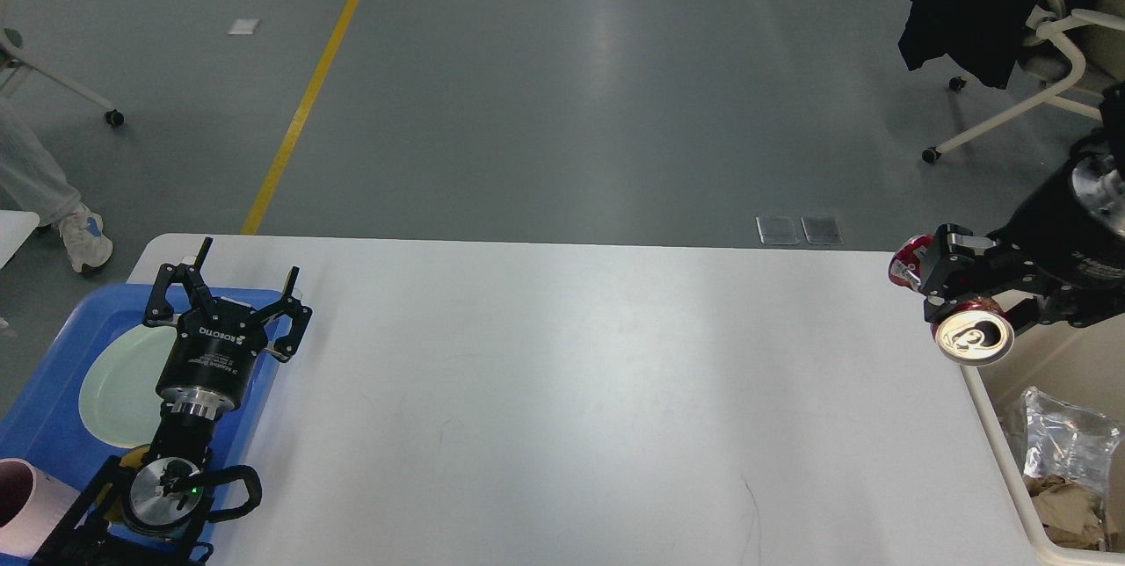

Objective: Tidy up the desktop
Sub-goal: 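Carry the soda can into the white bin and release it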

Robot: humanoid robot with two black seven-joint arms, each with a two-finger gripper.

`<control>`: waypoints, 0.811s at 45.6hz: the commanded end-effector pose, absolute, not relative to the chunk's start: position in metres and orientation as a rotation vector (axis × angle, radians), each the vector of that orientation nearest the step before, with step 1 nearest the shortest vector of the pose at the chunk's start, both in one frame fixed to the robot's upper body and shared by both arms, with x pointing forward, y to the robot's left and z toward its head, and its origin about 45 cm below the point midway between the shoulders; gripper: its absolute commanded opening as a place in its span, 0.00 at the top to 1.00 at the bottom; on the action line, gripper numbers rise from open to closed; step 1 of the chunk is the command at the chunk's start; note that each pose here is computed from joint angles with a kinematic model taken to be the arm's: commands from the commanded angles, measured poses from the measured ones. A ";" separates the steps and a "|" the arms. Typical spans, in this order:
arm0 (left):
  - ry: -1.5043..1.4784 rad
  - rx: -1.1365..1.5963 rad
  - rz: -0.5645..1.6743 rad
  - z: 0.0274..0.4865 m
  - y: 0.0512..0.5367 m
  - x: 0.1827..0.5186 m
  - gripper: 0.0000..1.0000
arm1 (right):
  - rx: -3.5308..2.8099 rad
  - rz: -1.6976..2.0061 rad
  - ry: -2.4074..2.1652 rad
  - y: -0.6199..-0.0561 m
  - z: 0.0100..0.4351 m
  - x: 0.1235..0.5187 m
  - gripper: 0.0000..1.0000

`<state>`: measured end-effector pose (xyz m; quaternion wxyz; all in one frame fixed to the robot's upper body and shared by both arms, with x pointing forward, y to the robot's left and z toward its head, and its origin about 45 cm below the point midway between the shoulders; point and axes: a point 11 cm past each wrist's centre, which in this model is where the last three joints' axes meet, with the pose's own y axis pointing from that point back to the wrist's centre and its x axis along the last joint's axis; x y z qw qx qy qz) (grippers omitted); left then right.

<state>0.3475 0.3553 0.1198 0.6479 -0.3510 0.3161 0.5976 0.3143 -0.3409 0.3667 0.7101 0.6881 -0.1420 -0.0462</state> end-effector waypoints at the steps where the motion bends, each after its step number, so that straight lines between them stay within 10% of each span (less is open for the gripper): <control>1: 0.719 -0.798 1.359 0.119 0.355 0.347 0.04 | 1.499 -0.120 -0.400 -0.370 0.368 0.314 1.00; 21: 0.718 -0.799 1.360 0.119 0.356 0.347 0.04 | 1.225 -0.221 -0.783 -0.592 0.285 0.282 1.00; 37: 0.718 -0.799 1.360 0.119 0.356 0.347 0.04 | 1.105 -0.178 -0.841 -0.640 0.162 0.255 1.00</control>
